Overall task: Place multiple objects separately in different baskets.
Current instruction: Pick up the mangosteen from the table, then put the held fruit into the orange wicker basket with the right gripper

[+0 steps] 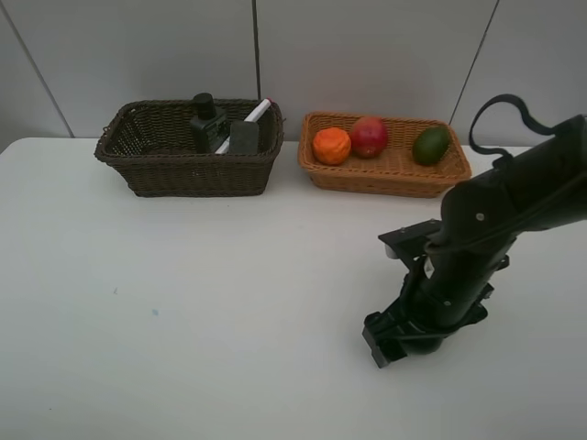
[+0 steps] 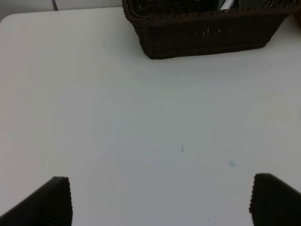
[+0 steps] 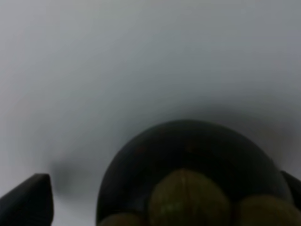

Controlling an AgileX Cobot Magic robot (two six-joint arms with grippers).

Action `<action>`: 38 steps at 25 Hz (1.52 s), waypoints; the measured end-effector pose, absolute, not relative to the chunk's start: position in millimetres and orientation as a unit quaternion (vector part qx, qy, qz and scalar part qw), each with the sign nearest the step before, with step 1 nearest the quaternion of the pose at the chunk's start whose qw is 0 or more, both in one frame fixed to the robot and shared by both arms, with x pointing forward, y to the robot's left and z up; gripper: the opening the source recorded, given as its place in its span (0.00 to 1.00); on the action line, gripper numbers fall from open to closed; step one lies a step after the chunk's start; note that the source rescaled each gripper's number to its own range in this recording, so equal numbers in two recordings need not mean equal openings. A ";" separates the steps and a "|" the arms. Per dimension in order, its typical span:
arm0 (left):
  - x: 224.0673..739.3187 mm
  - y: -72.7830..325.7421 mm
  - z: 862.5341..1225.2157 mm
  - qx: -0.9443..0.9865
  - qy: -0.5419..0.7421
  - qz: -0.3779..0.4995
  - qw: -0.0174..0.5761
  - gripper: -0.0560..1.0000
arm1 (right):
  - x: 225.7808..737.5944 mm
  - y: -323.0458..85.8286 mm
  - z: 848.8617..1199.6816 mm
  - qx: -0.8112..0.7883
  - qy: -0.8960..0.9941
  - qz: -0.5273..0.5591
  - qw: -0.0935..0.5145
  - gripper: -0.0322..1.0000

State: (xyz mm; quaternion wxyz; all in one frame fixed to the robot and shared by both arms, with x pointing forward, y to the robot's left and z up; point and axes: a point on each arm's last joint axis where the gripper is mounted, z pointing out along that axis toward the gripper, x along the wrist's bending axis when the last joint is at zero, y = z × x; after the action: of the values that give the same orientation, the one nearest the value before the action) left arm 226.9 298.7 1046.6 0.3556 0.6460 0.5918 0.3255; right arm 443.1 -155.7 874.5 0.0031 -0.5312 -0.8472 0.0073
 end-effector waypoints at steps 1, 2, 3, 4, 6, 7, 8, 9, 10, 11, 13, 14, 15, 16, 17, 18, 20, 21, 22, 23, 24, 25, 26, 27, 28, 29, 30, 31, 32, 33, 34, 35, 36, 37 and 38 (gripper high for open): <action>226.9 298.7 1046.6 0.646 0.592 0.326 0.356 0.90 | 443.1 -155.7 874.1 -0.531 -0.847 0.008 0.003 0.99; 226.9 298.7 1046.6 0.646 0.592 0.326 0.356 0.90 | 443.1 -155.7 873.8 -0.531 -0.847 0.009 0.004 0.96; 226.9 298.7 1046.6 0.646 0.592 0.326 0.356 0.90 | 443.1 -155.7 873.8 -0.531 -0.847 0.009 0.004 0.92; 226.9 298.7 1046.6 0.646 0.592 0.326 0.356 0.90 | 442.9 -155.8 873.8 -0.531 -0.847 0.010 0.004 0.87; 226.9 298.7 1046.6 0.646 0.592 0.326 0.356 0.90 | 442.8 -156.3 873.8 -0.529 -0.849 0.012 0.003 0.69; 226.9 298.7 1046.6 0.646 0.592 0.326 0.356 0.90 | 442.6 -156.4 873.8 -0.529 -0.849 0.013 0.004 0.63; 226.9 298.7 1046.6 0.646 0.592 0.326 0.356 0.90 | 442.6 -156.5 873.8 -0.529 -0.849 0.013 0.004 0.63; 226.9 298.7 1046.6 0.646 0.592 0.326 0.356 0.90 | 442.5 -156.7 873.8 -0.528 -0.849 0.015 0.004 0.63; 226.9 298.7 1046.6 0.646 0.592 0.326 0.356 0.90 | 442.5 -156.7 873.8 -0.528 -0.849 0.015 0.004 0.63; 226.9 298.7 1046.6 0.646 0.592 0.326 0.356 0.90 | 442.5 -156.8 873.8 -0.528 -0.849 0.015 0.003 0.63; 226.9 298.7 1046.6 0.646 0.592 0.326 0.356 0.90 | 442.5 -156.8 873.8 -0.527 -0.850 0.015 0.003 0.63; 226.9 298.7 1046.6 0.646 0.592 0.326 0.356 0.90 | 442.5 -156.9 873.8 -0.526 -0.850 0.016 0.003 0.63; 226.9 298.7 1046.6 0.646 0.592 0.326 0.356 0.90 | 442.4 -157.0 873.8 -0.526 -0.850 0.016 0.003 0.63; 226.9 298.7 1046.6 0.646 0.592 0.326 0.356 0.90 | 442.0 -157.3 873.8 -0.526 -0.850 0.019 0.004 0.63; 226.9 298.7 1046.6 0.646 0.592 0.326 0.356 0.90 | 441.6 -157.6 874.7 -0.526 -0.850 0.021 0.005 0.63; 226.9 298.7 1046.6 0.646 0.592 0.326 0.356 0.90 | 441.0 -158.0 876.7 -0.526 -0.850 0.021 0.005 0.63; 226.9 298.7 1046.6 0.646 0.592 0.326 0.356 0.90 | 440.3 -158.6 884.7 -0.526 -0.850 0.014 0.002 0.63; 226.9 298.7 1046.6 0.646 0.592 0.326 0.356 0.90 | 440.7 -158.3 891.0 -0.527 -0.850 0.006 -0.002 0.63; 226.9 298.7 1046.6 0.646 0.592 0.326 0.356 0.90 | 441.6 -157.7 898.0 -0.527 -0.850 -0.004 -0.006 0.63; 226.9 298.7 1046.6 0.646 0.592 0.326 0.356 0.90 | 444.0 -156.1 905.1 -0.526 -0.850 -0.015 -0.012 0.63; 226.9 298.7 1046.6 0.646 0.592 0.326 0.356 0.90 | 447.9 -154.4 913.7 -0.527 -0.849 -0.029 -0.019 0.63; 226.9 298.7 1046.6 0.646 0.592 0.326 0.356 0.90 | 453.7 -153.3 922.3 -0.530 -0.846 -0.043 -0.025 0.63; 226.9 298.7 1046.6 0.646 0.592 0.326 0.356 0.90 | 460.2 -152.8 929.4 -0.535 -0.842 -0.055 -0.031 0.63; 226.9 298.7 1046.6 0.646 0.592 0.326 0.356 0.90 | 469.6 -153.4 937.7 -0.543 -0.836 -0.068 -0.037 0.63; 226.9 298.7 1046.6 0.646 0.592 0.326 0.356 0.90 | 480.3 -155.3 946.5 -0.551 -0.829 -0.079 -0.045 0.63; 226.9 298.7 1046.6 0.646 0.592 0.326 0.356 0.90 | 491.8 -157.2 954.8 -0.558 -0.823 -0.089 -0.052 0.63; 226.9 298.7 1046.6 0.646 0.592 0.326 0.356 0.90 | 503.7 -162.0 961.8 -0.566 -0.816 -0.097 -0.059 0.63; 226.9 298.7 1046.6 0.646 0.592 0.326 0.356 0.90 | 517.8 -166.5 969.5 -0.574 -0.809 -0.106 -0.068 0.63; 226.9 298.7 1046.6 0.646 0.592 0.326 0.356 0.90 | 532.5 -171.3 976.0 -0.582 -0.802 -0.113 -0.075 0.63; 226.9 298.7 1046.6 0.646 0.592 0.326 0.356 0.90 | 545.2 -175.4 979.3 -0.587 -0.797 -0.114 -0.080 0.63; 226.9 298.7 1046.6 0.646 0.592 0.326 0.356 0.90 | 560.9 -179.9 986.2 -0.594 -0.790 -0.123 -0.089 0.63; 226.9 298.7 1046.6 0.646 0.592 0.326 0.356 0.90 | 577.2 -184.0 990.6 -0.600 -0.784 -0.127 -0.095 0.63; 226.9 298.7 1046.6 0.646 0.592 0.326 0.356 0.90 | 593.5 -187.5 993.5 -0.606 -0.778 -0.131 -0.101 0.63; 226.9 298.7 1046.6 0.646 0.592 0.326 0.356 0.90 | 606.9 -189.9 995.0 -0.611 -0.774 -0.133 -0.105 0.63; 226.9 298.7 1046.6 0.646 0.592 0.326 0.356 0.90 | 622.0 -192.6 995.4 -0.615 -0.769 -0.134 -0.108 0.63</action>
State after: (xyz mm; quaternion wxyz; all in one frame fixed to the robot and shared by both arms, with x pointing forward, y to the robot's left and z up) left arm 226.9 298.7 1046.6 0.3556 0.6460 0.5918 0.3255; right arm 622.0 -192.6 995.4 -0.1081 -0.6152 -0.7694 -0.1340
